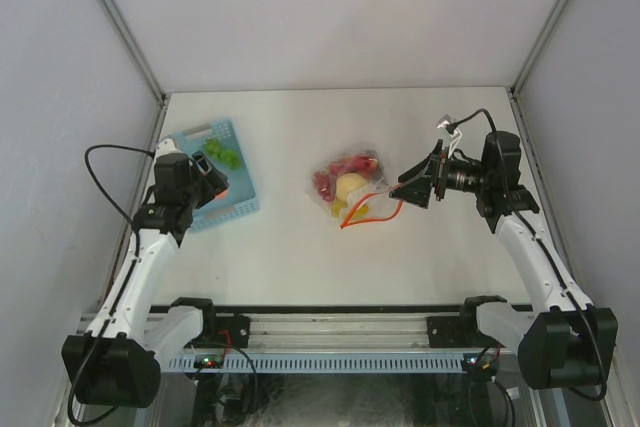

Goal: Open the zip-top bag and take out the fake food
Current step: Place the fake fruit in the bin.

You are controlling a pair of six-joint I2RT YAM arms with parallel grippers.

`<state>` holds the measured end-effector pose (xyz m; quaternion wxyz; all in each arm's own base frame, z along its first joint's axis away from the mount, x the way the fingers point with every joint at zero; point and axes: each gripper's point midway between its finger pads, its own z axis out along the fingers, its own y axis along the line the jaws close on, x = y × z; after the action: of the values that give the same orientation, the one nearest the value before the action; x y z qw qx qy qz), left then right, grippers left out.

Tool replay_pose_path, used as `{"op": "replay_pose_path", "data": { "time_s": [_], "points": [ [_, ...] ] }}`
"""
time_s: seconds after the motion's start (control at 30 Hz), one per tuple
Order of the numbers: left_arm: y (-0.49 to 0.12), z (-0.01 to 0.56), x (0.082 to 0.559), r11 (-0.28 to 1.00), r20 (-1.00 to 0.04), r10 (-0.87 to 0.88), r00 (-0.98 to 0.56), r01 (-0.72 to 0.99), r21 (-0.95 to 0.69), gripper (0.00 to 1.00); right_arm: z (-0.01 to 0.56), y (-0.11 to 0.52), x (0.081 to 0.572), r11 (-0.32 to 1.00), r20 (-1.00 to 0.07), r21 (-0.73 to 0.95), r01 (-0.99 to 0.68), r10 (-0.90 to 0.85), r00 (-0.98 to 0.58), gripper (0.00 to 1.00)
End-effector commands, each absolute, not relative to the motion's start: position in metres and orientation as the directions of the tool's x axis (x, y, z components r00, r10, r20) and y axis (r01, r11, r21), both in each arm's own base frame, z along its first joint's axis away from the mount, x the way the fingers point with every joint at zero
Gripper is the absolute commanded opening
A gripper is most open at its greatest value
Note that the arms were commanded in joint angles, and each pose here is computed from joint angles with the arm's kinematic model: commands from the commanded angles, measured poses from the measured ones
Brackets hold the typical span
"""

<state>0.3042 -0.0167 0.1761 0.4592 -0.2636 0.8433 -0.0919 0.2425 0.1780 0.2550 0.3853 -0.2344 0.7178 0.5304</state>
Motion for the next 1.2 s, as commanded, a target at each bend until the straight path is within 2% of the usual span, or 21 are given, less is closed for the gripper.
{"op": "replay_pose_path", "data": {
  "time_s": [0.0, 0.53, 0.93, 1.17],
  "points": [
    [-0.005, 0.198, 0.315, 0.845, -0.759, -0.517, -0.397, -0.379, -0.378, 0.05, 0.271, 0.177, 0.25, 0.331, -0.843, 0.525, -0.784, 0.074, -0.533, 0.87],
    [0.019, 0.187, 0.335, 0.832, -0.73, -0.508, -0.457, -0.478, -0.281, 0.06, 0.269, 0.176, 0.249, 0.333, -0.84, 0.528, -0.781, 0.071, -0.537, 0.87],
    [0.048, 0.178, 0.372, 0.799, -0.693, -0.529, -0.49, -0.564, -0.212, 0.06, 0.27, 0.176, 0.25, 0.332, -0.843, 0.523, -0.785, 0.071, -0.532, 0.87],
    [0.06, 0.159, 0.4, 0.801, -0.635, -0.512, -0.578, -0.588, -0.11, 0.05, 0.269, 0.176, 0.253, 0.33, -0.838, 0.533, -0.779, 0.075, -0.541, 0.86]
  ]
}}
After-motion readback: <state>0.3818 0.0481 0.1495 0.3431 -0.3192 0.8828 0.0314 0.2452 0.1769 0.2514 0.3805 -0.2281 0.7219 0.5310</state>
